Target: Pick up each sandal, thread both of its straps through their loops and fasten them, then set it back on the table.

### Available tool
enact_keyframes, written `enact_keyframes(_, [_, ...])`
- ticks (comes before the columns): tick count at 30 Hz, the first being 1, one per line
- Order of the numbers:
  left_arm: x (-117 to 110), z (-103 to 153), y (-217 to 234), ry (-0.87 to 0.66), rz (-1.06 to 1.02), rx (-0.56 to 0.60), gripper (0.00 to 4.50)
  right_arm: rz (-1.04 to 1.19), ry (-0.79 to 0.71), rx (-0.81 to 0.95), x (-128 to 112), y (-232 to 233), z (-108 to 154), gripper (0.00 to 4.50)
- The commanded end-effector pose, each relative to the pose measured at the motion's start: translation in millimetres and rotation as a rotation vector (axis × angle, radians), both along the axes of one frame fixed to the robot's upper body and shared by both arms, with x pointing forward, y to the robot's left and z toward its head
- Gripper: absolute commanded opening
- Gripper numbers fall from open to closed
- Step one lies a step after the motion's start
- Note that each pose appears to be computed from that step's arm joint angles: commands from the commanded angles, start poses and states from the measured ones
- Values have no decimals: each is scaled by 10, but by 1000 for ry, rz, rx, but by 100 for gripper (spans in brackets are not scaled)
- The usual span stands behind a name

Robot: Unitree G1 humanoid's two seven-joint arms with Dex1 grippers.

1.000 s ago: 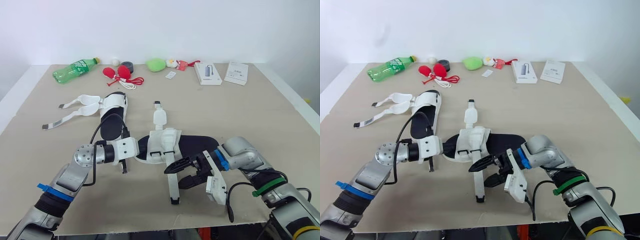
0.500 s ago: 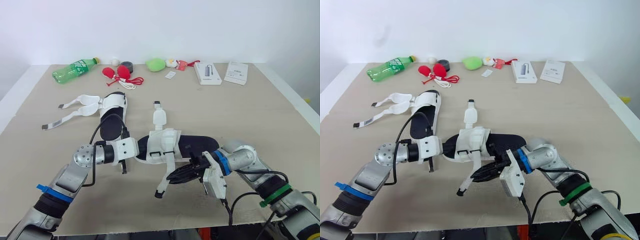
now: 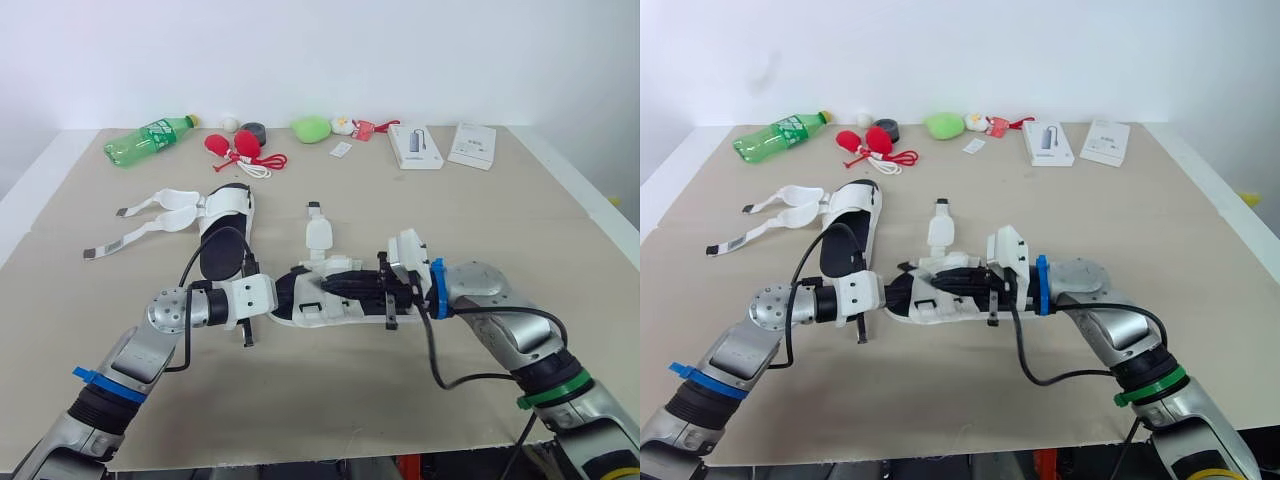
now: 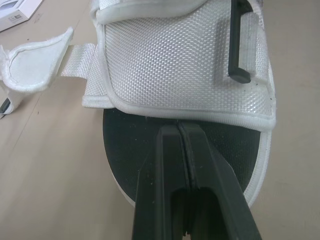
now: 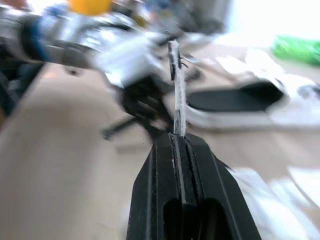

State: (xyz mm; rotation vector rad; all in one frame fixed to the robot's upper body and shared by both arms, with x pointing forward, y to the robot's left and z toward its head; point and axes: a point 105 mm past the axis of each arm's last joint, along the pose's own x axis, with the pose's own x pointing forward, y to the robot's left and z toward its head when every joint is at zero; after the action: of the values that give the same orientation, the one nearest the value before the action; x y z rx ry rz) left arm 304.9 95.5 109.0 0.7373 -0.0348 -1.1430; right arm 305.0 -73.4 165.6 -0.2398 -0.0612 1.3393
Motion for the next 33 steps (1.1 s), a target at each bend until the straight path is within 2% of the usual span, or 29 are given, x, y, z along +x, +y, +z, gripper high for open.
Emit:
enact_keyframes(1, [15, -187, 80, 60, 37, 53, 0, -110, -28, 49, 195, -83, 221, 10])
enact_keyframes(20, [3, -191, 106, 61, 49, 54, 0, -246, 59, 26, 366, -251, 64, 10])
enact_keyframes(28, [-3, -194, 109, 63, 50, 56, 0, -261, -28, -20, 400, -329, 103, 10])
enact_keyframes(33, [2, -192, 111, 61, 49, 59, 0, -268, -148, -42, 453, -361, 283, 10])
